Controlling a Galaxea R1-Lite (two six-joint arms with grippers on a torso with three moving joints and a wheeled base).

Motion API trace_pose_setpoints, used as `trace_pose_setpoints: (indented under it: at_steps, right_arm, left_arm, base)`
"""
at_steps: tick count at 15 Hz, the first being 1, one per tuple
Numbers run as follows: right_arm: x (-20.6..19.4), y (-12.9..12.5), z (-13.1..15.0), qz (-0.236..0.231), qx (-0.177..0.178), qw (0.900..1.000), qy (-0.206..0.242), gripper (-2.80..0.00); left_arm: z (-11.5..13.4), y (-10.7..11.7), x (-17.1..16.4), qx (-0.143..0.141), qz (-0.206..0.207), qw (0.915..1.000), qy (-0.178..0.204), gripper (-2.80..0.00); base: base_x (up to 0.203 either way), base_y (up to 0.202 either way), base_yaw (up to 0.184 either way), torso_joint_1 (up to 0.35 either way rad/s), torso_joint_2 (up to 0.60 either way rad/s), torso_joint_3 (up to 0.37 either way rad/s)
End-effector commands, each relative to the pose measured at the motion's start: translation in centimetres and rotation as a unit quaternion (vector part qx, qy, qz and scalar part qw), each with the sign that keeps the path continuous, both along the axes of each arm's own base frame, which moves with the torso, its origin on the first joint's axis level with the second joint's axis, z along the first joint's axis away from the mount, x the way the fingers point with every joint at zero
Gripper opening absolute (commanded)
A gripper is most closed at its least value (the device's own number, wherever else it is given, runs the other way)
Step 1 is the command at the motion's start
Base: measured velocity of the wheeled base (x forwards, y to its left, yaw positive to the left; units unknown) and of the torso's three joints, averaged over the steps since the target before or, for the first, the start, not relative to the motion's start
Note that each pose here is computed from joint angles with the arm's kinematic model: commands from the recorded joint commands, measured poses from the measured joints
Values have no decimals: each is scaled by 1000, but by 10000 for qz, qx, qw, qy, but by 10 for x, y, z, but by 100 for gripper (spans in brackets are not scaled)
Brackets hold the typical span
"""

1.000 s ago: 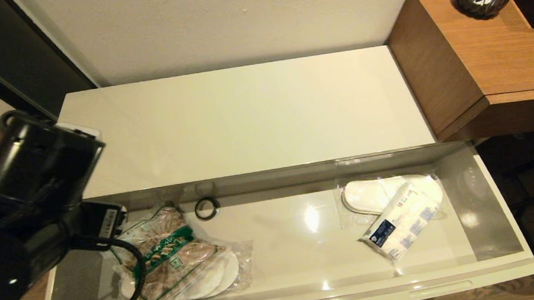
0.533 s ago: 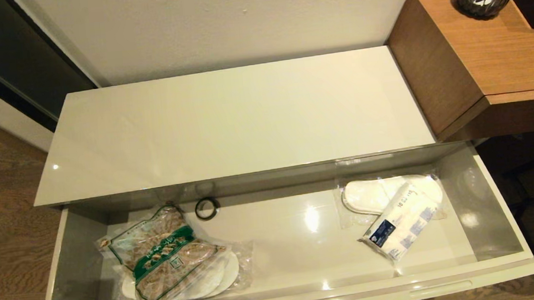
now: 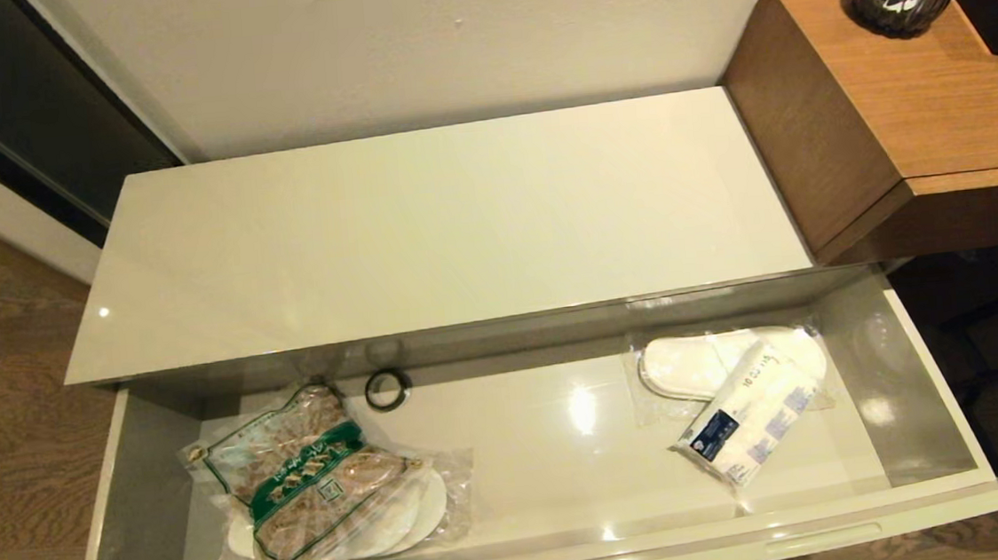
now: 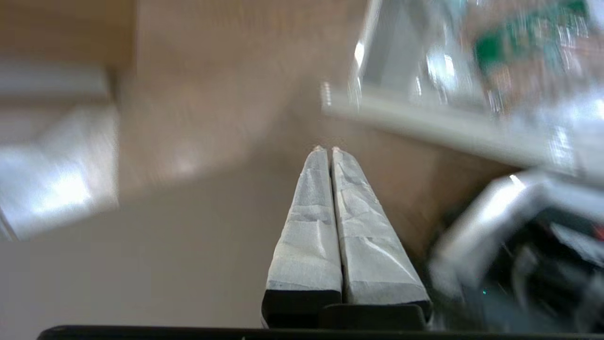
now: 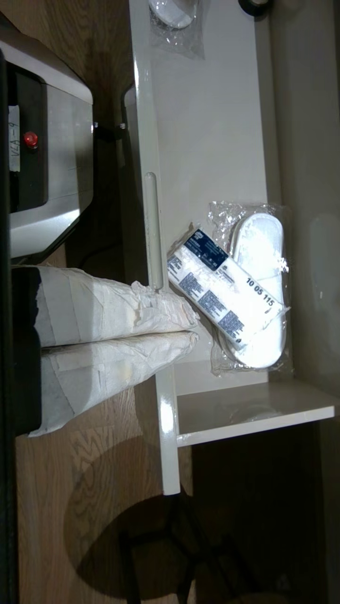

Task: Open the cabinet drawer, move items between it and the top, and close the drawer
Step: Take out the disposable slippers from the drawer

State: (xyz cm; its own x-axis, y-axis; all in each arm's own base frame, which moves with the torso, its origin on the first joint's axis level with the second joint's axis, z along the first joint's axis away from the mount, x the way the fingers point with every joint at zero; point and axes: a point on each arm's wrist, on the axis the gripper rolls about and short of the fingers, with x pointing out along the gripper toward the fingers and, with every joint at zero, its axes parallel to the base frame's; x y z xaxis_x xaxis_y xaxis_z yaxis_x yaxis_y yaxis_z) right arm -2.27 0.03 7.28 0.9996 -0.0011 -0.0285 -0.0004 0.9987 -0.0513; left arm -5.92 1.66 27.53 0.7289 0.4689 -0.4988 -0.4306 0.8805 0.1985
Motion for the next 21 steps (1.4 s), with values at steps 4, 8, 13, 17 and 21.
trace_pose_setpoints:
  at_steps: [4,8,13,17,21]
  right_arm:
    - [0,0,0,5,-3,10000,17,-280]
    - [0,0,0,-2,-3,10000,19,-280]
    - [0,0,0,-2,-3,10000,16,-280]
    - [0,0,0,5,-3,10000,13,-280]
    - [0,0,0,5,-3,10000,19,-280]
  left_arm:
    - [-77,-12,-113,-120,-544,9977,-395,-280]
    - [-124,-11,-117,154,-1256,9879,-899,-280]
    - [-124,-11,-44,299,-1338,9695,-2033,-280]
    - [-171,-11,23,422,-1309,9471,-2899,-280]
    - [-183,-15,35,-130,-2015,9119,-3574,-280]
  base:
    - [0,0,0,0,0,0]
    - [0,0,0,0,0,0]
    - [0,0,0,0,0,0]
    - [0,0,0,0,0,0]
    - [0,0,0,0,0,0]
